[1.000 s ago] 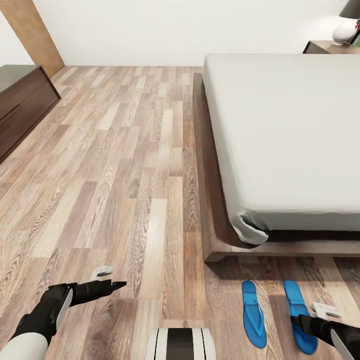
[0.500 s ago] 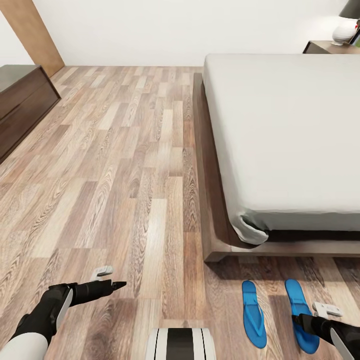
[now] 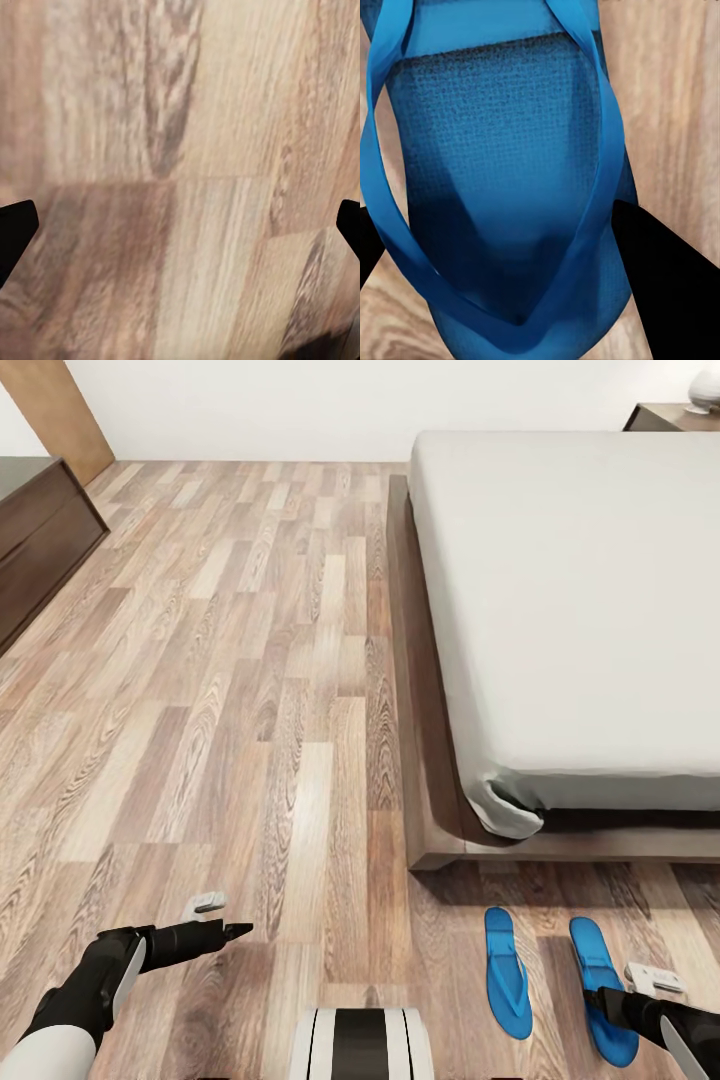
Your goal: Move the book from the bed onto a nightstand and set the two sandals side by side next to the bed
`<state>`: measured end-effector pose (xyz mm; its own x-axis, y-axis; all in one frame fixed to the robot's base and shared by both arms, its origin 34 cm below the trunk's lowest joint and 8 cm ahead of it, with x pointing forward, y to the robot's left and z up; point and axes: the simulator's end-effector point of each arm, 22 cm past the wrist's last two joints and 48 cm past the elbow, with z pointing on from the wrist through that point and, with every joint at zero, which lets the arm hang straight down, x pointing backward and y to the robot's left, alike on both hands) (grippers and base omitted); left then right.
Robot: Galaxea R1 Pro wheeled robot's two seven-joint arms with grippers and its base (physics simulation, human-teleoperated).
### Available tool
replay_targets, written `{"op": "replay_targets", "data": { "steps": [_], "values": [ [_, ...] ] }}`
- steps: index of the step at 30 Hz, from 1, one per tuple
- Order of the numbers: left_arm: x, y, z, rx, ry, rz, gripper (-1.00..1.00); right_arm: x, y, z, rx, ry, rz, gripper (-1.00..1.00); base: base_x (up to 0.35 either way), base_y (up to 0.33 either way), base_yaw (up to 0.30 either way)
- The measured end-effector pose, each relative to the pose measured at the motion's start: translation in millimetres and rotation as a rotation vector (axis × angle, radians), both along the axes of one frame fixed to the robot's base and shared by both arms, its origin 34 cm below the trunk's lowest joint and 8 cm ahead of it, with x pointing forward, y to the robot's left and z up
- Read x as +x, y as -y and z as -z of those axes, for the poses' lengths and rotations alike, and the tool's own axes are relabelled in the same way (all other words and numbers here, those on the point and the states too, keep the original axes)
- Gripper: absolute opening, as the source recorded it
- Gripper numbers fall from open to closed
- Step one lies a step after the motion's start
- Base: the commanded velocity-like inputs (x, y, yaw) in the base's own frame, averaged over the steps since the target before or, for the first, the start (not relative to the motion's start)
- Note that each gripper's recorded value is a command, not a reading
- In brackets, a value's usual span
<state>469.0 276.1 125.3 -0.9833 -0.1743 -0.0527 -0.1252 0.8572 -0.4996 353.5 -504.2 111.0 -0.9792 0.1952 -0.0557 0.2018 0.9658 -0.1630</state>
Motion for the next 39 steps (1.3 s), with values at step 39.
{"op": "replay_targets", "data": {
  "steps": [39],
  "values": [
    [-6.8, -0.7, 8.3, 0.001, -0.017, -0.002, 1.0, -7.6, -0.4, 6.0, 0.0, -0.02, 0.0, -1.0, 0.027, 0.079, 0.0]
  ]
}}
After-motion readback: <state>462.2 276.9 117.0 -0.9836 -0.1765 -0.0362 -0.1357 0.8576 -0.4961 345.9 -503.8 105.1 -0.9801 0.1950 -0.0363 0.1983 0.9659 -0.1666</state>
